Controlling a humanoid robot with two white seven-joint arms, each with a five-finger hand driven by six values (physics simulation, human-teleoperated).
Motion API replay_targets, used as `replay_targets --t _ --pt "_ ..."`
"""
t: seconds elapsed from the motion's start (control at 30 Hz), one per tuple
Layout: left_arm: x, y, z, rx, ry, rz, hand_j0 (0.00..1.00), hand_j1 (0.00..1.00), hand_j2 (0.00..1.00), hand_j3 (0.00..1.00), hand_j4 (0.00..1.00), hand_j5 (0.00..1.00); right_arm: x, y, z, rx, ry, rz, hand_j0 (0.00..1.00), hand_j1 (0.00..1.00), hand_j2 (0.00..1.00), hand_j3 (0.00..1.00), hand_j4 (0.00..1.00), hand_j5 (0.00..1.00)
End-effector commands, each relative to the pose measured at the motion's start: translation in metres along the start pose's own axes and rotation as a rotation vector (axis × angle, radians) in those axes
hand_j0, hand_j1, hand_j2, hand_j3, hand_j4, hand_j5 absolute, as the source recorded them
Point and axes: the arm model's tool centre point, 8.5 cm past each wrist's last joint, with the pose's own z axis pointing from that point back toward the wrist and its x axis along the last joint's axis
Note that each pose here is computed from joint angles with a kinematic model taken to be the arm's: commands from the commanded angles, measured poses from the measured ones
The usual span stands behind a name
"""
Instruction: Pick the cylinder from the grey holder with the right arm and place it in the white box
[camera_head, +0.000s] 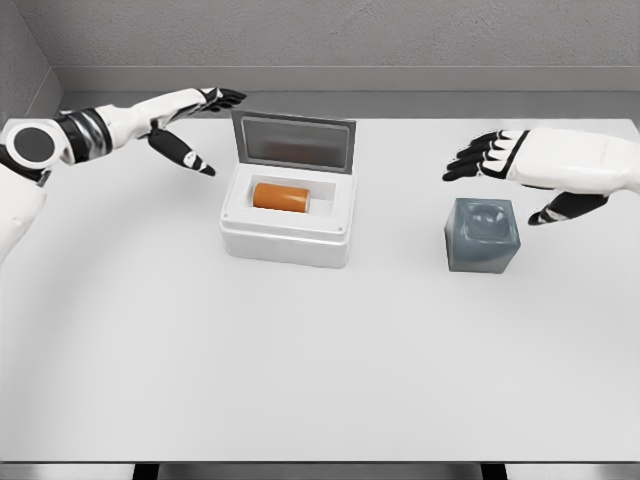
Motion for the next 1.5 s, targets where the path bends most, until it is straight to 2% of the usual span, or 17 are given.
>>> replay_targets --t 0.0,0.3,0.5,0.83,1.23,1.27,1.47 --pt "0.001 0.003 0.004 0.006 -0.003 -0.003 1.0 1.0 1.0 1.0 1.0 1.0 -0.001 -0.036 0.008 -0.09 0.018 0.058 1.0 1.0 1.0 1.0 1.0 1.0" --pt "0.01 -0.004 0.003 -0.047 -0.019 -0.061 1.0 1.0 1.0 1.0 1.0 1.0 -0.001 -0.032 0.007 -0.093 0.015 0.045 1.0 1.0 1.0 1.0 1.0 1.0" --pt "0.011 0.005 0.018 -0.039 -0.016 -0.091 1.0 1.0 1.0 1.0 1.0 1.0 -0.002 -0.031 0.007 -0.092 0.016 0.044 1.0 1.0 1.0 1.0 1.0 1.0" --pt "0.025 0.0 0.016 -0.063 -0.061 -0.115 1.0 1.0 1.0 1.0 1.0 1.0 0.0 -0.025 0.002 -0.086 0.002 0.029 1.0 1.0 1.0 1.0 1.0 1.0" --pt "0.025 -0.001 0.023 -0.068 -0.061 -0.128 1.0 1.0 1.0 1.0 1.0 1.0 -0.001 -0.019 0.001 -0.076 0.005 0.021 1.0 1.0 1.0 1.0 1.0 1.0" --pt "0.027 -0.001 0.023 -0.069 -0.068 -0.131 1.0 1.0 1.0 1.0 1.0 1.0 -0.002 -0.014 0.0 -0.068 0.005 0.011 1.0 1.0 1.0 1.0 1.0 1.0" --pt "0.027 -0.001 0.03 -0.072 -0.067 -0.144 1.0 1.0 1.0 1.0 1.0 1.0 -0.002 -0.015 0.001 -0.071 0.005 0.013 1.0 1.0 1.0 1.0 1.0 1.0"
